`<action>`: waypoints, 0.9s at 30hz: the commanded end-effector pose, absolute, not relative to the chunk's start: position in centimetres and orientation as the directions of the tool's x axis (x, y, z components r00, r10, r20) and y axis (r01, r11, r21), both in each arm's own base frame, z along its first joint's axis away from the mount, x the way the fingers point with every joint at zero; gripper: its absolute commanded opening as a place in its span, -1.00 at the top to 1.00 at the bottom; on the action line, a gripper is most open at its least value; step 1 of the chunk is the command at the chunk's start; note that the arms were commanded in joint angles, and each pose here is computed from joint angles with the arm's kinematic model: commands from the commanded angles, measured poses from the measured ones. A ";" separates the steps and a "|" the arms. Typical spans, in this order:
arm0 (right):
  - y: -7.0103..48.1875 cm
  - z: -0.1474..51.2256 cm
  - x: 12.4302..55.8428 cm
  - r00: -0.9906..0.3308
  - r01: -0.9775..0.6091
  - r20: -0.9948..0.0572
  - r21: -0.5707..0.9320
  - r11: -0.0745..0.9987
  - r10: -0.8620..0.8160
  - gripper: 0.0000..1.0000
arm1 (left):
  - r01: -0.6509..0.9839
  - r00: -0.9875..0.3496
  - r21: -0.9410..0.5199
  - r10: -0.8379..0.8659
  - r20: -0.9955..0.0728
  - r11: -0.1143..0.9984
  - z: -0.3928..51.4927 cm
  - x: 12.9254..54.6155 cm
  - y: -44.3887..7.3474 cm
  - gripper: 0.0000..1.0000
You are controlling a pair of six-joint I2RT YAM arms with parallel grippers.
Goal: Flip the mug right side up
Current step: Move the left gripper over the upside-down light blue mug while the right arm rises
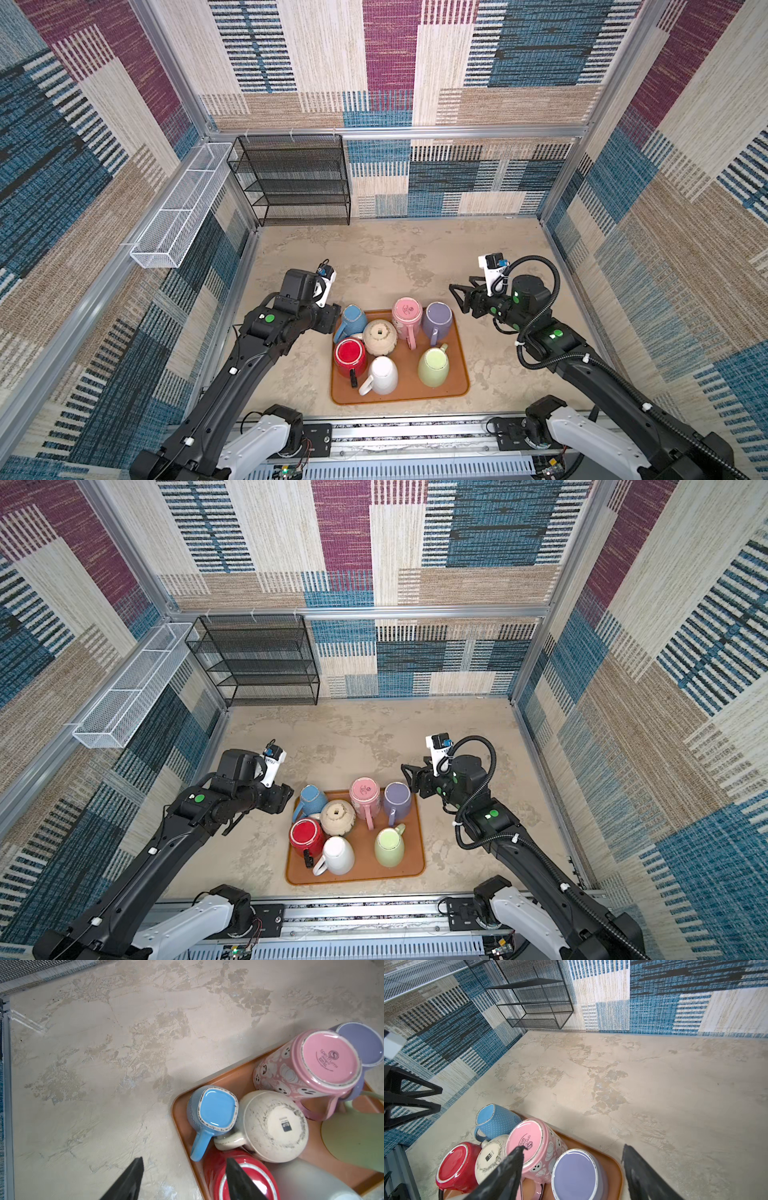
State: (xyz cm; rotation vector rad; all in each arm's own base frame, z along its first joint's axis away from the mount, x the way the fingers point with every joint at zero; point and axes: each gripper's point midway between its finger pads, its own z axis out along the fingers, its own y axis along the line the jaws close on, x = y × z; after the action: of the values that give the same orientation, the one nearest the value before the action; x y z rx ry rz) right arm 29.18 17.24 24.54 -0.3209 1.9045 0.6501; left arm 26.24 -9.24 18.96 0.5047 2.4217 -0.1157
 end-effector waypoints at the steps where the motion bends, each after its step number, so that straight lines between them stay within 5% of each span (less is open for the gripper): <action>1: 17.8 26.4 28.6 -0.362 -0.545 -0.925 0.307 0.780 0.111 -0.51 | 0.447 -0.667 0.099 0.405 -0.625 0.889 18.4 26.0 -9.5 -0.30; 27: 18.3 27.2 27.4 -0.345 -0.592 -0.928 0.332 0.735 0.141 -0.51 | 0.569 -0.726 0.025 0.516 -0.455 0.822 11.3 26.5 -12.1 -0.27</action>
State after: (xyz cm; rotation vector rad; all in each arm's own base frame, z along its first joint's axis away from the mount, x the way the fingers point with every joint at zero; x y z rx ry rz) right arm 27.27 18.33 26.32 -0.3683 1.8077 0.7766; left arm 26.07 -11.49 11.05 0.7876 2.5681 -0.1330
